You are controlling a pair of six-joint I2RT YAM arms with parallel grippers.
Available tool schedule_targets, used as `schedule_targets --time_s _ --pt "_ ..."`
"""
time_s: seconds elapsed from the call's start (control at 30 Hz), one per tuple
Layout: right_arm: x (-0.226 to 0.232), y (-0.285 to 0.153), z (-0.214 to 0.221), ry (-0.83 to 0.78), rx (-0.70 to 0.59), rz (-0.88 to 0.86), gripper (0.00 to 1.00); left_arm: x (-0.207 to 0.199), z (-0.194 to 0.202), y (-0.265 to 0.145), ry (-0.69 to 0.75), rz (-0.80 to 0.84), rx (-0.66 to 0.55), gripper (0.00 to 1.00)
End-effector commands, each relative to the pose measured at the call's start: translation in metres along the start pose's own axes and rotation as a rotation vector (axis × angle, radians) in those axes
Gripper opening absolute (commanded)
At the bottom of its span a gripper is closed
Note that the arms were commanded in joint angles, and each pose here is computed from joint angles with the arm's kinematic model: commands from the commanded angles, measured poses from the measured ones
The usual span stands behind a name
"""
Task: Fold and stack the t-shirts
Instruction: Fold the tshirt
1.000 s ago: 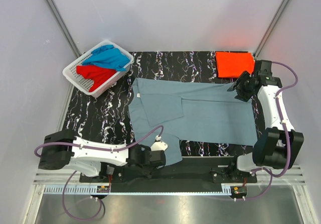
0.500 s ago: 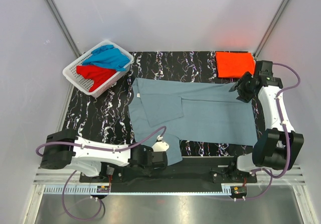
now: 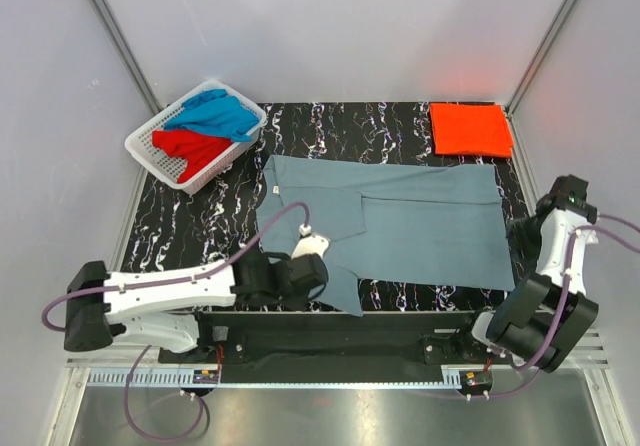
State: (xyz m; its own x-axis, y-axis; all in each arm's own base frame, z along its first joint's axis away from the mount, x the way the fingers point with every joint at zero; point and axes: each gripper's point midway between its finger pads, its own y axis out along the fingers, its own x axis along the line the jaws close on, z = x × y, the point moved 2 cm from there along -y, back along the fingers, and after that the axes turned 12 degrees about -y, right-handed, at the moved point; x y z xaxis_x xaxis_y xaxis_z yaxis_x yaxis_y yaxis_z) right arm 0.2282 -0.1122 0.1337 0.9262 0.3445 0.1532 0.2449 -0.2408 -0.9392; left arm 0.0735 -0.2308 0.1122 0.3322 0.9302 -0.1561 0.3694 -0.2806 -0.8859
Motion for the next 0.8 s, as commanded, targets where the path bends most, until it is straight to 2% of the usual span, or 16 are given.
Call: schedule_targets --time_s 0.0,0.17,0.4,0.77 --pt "-0.047 0.006 -0.006 0.152 -0.093 0.157 0.59 0.003 -0.046 -0.03 -0.044 0.06 -0.141 0.0" --pt "-0.086 0.034 0.001 0.244 -0.029 0.17 0.59 0.01 -0.061 -0.04 -0.053 0.104 -0.172 0.0" --pt "-0.084 0.055 0.008 0.242 -0.07 0.085 0.57 0.01 -0.063 -0.034 -0.048 0.115 -0.157 0.0" --pt "-0.094 0.075 0.023 0.257 -0.034 0.129 0.54 0.01 -0.067 -0.03 -0.075 0.11 -0.16 0.0"
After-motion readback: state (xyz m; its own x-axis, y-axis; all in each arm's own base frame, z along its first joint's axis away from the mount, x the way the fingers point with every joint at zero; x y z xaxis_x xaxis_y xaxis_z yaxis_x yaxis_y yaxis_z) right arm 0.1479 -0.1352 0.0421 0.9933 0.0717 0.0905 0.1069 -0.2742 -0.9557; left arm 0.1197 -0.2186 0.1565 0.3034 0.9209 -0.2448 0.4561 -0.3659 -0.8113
